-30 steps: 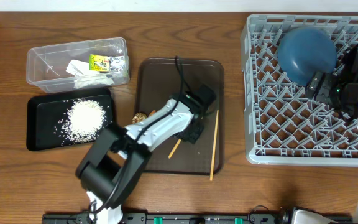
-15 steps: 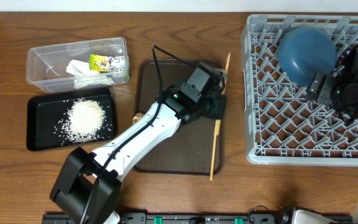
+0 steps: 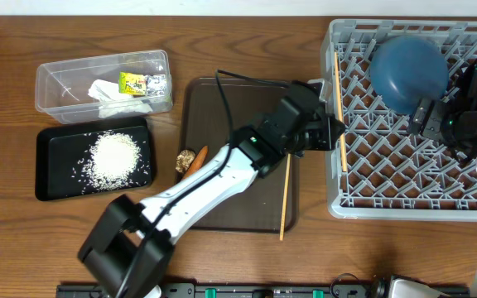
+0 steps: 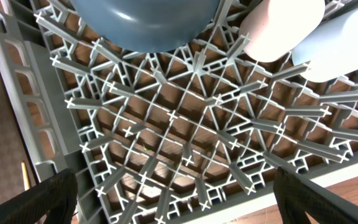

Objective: Sort waste into correct bins and load items into the dishwasher rack
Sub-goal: 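Carry the chopstick to the rack and drop it in the left edge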

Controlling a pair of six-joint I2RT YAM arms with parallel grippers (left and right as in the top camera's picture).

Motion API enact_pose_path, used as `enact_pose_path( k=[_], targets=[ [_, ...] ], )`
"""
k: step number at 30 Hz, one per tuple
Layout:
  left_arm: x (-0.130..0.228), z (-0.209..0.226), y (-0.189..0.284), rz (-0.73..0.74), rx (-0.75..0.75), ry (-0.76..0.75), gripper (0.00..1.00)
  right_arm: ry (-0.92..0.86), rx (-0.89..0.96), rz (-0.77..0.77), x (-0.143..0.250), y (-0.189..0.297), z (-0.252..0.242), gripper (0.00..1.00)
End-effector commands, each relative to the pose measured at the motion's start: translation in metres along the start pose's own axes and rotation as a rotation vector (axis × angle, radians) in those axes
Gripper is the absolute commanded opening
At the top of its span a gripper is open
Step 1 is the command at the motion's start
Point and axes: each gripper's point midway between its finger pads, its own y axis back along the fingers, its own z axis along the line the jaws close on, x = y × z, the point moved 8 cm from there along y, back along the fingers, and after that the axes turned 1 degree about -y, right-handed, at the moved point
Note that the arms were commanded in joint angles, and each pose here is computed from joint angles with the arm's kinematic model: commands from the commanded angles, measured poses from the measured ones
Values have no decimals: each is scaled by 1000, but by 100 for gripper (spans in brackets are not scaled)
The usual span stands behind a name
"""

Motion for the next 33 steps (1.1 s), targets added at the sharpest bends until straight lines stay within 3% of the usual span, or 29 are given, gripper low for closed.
enact_pose_path(
  k=[1, 15, 18, 21, 28, 33],
  targets=[
    [3, 5, -18, 0, -10, 48, 10, 8, 14, 6, -1, -2, -2, 94],
    [24, 24, -55, 48, -26, 43, 12, 8, 14, 6, -1, -2, -2, 94],
    [27, 28, -56, 60, -41, 33, 17, 8, 14, 6, -1, -2, -2, 94],
    [22, 25, -50, 51, -33, -99, 25, 8, 14, 6, -1, -2, -2, 95],
    [13, 36, -1, 65, -266, -271, 35, 8, 14, 5, -1, -2, -2, 94],
    [16, 56, 33, 169, -384, -241, 36, 8, 14, 5, -1, -2, -2, 95]
  ],
)
